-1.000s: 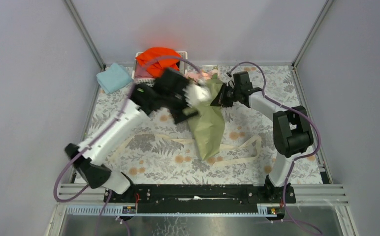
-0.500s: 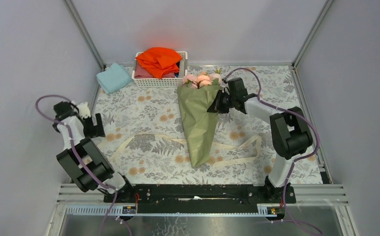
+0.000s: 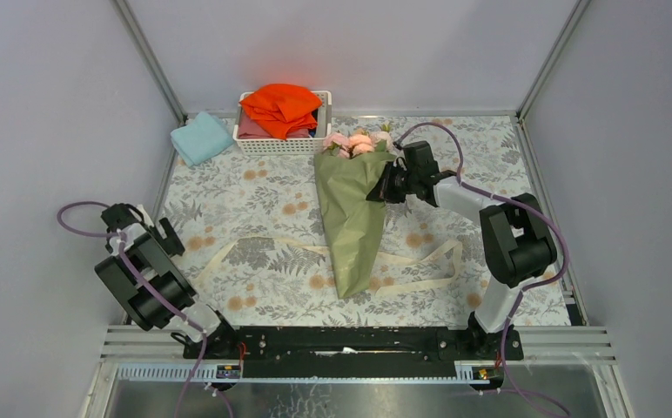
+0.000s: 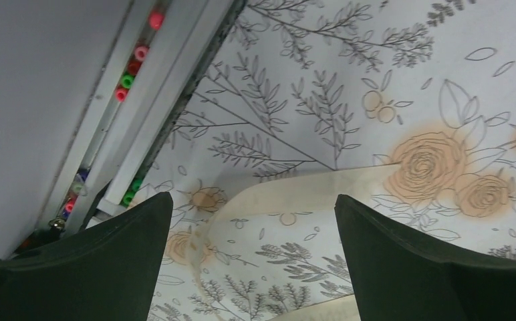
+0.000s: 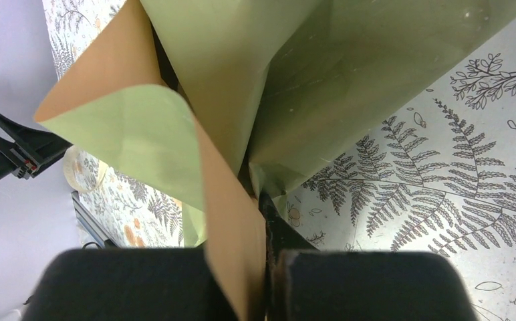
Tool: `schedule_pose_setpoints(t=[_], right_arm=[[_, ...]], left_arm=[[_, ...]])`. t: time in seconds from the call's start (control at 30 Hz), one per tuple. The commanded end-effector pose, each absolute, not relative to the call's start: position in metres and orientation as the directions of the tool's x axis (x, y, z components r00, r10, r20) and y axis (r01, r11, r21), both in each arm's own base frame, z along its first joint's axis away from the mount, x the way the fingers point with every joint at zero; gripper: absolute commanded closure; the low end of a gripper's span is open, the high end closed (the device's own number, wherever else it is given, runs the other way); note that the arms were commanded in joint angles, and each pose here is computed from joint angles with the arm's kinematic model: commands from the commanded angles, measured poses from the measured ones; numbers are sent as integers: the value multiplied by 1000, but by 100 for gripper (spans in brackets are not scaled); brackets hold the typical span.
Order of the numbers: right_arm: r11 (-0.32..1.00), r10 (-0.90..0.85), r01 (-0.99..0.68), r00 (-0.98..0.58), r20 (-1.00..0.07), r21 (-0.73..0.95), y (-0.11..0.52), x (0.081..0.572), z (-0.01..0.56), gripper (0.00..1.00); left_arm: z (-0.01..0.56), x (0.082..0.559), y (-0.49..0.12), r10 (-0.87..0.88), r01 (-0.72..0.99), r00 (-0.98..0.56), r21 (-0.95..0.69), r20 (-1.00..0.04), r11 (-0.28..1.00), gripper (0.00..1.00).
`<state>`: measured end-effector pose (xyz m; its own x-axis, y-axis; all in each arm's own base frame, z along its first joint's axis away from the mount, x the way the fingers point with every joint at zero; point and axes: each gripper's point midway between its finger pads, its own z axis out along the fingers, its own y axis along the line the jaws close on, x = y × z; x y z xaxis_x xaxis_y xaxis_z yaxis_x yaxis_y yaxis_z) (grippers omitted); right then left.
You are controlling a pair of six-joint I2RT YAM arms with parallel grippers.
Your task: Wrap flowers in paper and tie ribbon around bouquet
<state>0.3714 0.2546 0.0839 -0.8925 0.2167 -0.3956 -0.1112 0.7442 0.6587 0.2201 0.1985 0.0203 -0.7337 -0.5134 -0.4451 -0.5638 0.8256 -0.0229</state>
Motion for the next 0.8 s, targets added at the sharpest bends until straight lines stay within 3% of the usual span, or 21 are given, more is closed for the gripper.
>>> schedule_pose_setpoints(t=[0.0,0.23,0.3,0.37,0.47,0.57,0.77], right_arm=[[717,210,-193,-857,-472,670,263,377,113,100],[717,210,-196,-854,-476,669,264,378,112,100],[714,211,-193,-857,-470,673,265,378,110,100],[711,214,-188,-861,-463,678,265,378,109,100],[710,219,-183,-861,-460,680,265,376,108,100],[708,214,-184,-864,-456,682,267,369,109,100],[659,192,-199,-888,-419,725,293,344,110,100]], left_arm=[[28,221,216,-463,-555,-727,37,-508,831,2],[2,193,201,-448,-491,-803,10,-392,871,2],[0,187,196,-439,-470,-816,-9,-377,882,10],[-4,180,188,-423,-439,-837,-36,-347,898,39],[-11,174,169,-385,-371,-874,-104,-298,923,99],[8,191,158,-328,-280,-870,-178,-367,943,100],[111,287,101,-141,41,-773,-271,-618,962,100]])
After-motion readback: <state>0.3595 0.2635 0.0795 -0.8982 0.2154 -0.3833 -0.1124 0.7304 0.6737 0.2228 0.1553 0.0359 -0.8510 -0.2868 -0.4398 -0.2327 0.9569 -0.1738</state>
